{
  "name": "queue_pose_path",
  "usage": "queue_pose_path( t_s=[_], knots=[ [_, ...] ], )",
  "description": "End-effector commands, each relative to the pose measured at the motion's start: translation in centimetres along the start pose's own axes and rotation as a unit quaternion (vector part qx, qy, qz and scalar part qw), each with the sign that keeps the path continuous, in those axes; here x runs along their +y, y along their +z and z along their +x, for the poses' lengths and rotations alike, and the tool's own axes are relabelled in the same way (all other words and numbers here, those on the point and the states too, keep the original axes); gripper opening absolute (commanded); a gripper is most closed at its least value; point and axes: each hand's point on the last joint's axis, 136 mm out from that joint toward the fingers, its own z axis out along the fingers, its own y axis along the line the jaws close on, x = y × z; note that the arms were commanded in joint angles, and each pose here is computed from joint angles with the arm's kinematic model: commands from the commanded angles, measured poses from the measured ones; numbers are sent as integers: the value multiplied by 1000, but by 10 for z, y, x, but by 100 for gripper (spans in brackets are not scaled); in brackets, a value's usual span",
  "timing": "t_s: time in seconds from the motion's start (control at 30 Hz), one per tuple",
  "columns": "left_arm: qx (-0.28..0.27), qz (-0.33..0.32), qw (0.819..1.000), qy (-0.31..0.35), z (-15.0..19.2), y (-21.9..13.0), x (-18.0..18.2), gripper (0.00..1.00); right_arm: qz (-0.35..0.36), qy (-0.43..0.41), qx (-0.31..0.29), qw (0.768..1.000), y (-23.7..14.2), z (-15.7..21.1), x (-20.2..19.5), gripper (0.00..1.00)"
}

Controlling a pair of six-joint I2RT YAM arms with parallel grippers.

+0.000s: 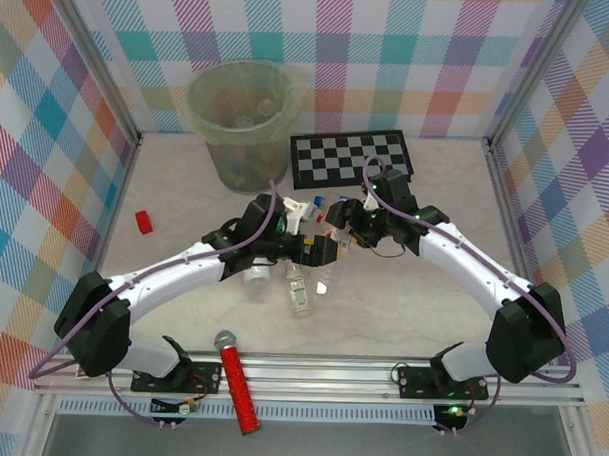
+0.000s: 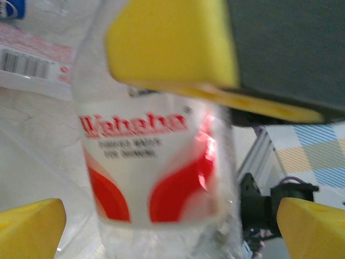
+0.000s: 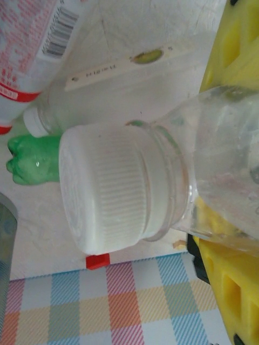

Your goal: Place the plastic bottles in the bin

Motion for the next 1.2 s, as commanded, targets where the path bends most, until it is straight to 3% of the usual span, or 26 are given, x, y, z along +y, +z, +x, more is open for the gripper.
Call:
queue_pose_path(
  t_s=[0.0, 0.17, 0.5, 0.77, 1.1, 1.17],
  knots=[
    [-29, -11, 999, 21, -20, 1, -7, 100, -47, -16, 2, 999, -2, -3, 26, 62],
    [-19, 8, 1000, 13, -17, 7, -11, 96, -59, -15, -8, 998, -2, -7, 31, 62],
    [-17, 22, 1000, 8, -14, 8, -13, 57, -56, 1, -20, 998, 4, -14, 29, 67],
    [-20, 4, 1000, 6, -12, 8, -5, 56, -17, 6, -39, 999, -6, -18, 19, 82],
    [-27, -13, 1000, 6, -24, 2, 2, 56, 71, -13, -133, 988, -74, -31, -4, 100],
    [-31, -26, 999, 22, -34, -7, 2, 56, 97, -6, -148, 984, -86, -33, -17, 99]
  ],
)
